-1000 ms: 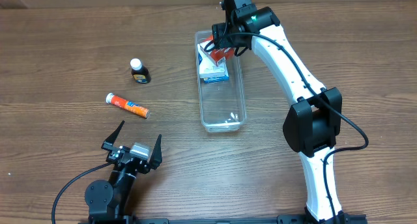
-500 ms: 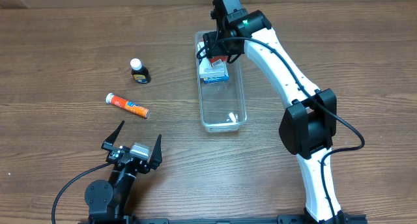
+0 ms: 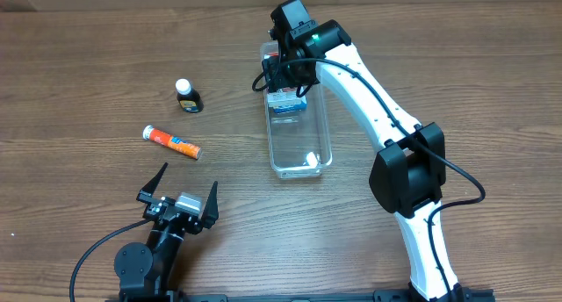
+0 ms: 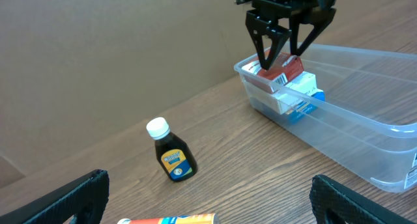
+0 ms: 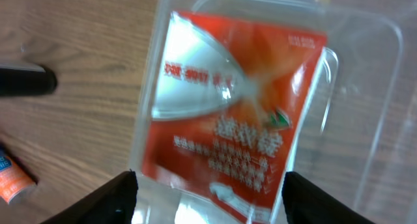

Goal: Pack container
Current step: 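Open right gripper and lift it away from the container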

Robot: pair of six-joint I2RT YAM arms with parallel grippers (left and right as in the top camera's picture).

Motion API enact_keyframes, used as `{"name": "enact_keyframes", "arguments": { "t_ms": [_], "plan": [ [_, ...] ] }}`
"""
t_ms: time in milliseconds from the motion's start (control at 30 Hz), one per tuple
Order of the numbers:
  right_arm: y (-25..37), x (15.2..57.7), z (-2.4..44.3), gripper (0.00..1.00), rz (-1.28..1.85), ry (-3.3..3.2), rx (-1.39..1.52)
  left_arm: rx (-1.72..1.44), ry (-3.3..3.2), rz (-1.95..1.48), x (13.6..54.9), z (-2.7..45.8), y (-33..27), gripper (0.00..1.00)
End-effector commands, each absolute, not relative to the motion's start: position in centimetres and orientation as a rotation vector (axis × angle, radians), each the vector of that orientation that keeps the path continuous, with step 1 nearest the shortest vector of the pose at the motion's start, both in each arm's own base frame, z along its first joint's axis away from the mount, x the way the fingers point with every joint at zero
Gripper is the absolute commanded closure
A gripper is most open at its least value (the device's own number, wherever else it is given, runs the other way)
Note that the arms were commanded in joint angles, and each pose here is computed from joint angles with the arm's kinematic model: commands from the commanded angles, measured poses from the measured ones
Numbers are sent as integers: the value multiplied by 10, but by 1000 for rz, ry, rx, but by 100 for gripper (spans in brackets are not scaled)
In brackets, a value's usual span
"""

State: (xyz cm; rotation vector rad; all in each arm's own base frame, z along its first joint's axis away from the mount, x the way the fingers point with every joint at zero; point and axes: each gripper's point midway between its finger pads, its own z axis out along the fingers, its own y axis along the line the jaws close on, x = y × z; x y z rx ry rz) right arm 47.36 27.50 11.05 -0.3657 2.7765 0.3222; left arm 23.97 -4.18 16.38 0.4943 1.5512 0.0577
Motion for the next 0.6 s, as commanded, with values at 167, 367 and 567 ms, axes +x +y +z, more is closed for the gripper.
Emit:
{"name": "enact_keyframes", "arguments": {
  "t_ms": [167,367,567],
  "plan": [
    [218,508,224,6,344,2611,-193,475,1555,57,240,163,-39,0],
    [94,509,209,0,254,2752,193,475,1555,57,240,163,-39,0],
    [69,476,133,7,188,3015,294,475,1555,56,240,163,-39,0]
  ]
}}
